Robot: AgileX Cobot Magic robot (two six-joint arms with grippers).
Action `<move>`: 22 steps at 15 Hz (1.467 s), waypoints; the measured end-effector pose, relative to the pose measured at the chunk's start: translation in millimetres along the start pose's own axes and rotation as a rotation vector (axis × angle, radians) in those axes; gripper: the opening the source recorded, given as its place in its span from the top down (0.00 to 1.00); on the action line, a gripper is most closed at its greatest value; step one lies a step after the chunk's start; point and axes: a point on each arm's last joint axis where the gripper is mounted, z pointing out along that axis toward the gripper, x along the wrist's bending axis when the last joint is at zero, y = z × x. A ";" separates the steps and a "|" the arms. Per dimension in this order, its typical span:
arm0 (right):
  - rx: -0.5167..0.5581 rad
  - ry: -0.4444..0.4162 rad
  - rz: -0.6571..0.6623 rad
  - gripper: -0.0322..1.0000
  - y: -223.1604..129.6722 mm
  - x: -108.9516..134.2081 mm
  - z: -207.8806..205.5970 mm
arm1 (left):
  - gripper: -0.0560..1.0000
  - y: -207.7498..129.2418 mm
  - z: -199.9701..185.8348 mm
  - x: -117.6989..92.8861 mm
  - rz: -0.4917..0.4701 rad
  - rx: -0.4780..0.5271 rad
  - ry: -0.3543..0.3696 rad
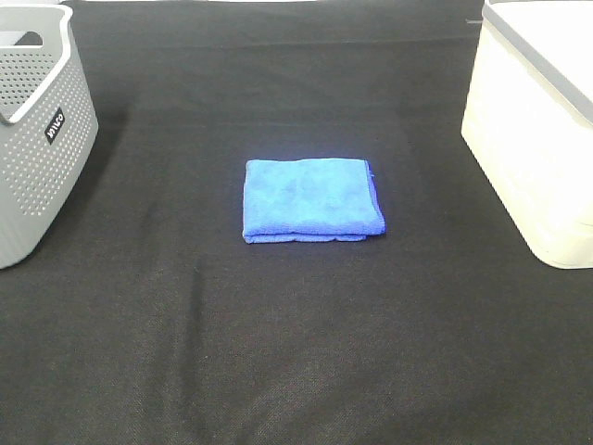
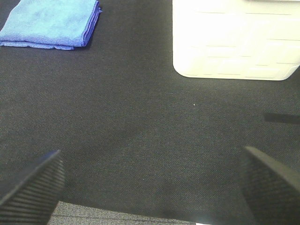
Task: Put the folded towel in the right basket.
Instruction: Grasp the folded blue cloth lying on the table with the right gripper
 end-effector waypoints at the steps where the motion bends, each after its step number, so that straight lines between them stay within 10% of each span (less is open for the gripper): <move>1: 0.000 0.000 0.000 0.02 0.0 0.0 0.0 | 0.03 0.0 0.0 0.0 0.000 0.000 0.000; 22: 0.000 0.000 0.000 0.02 0.0 0.0 0.0 | 0.03 0.0 0.0 0.0 0.000 0.000 0.000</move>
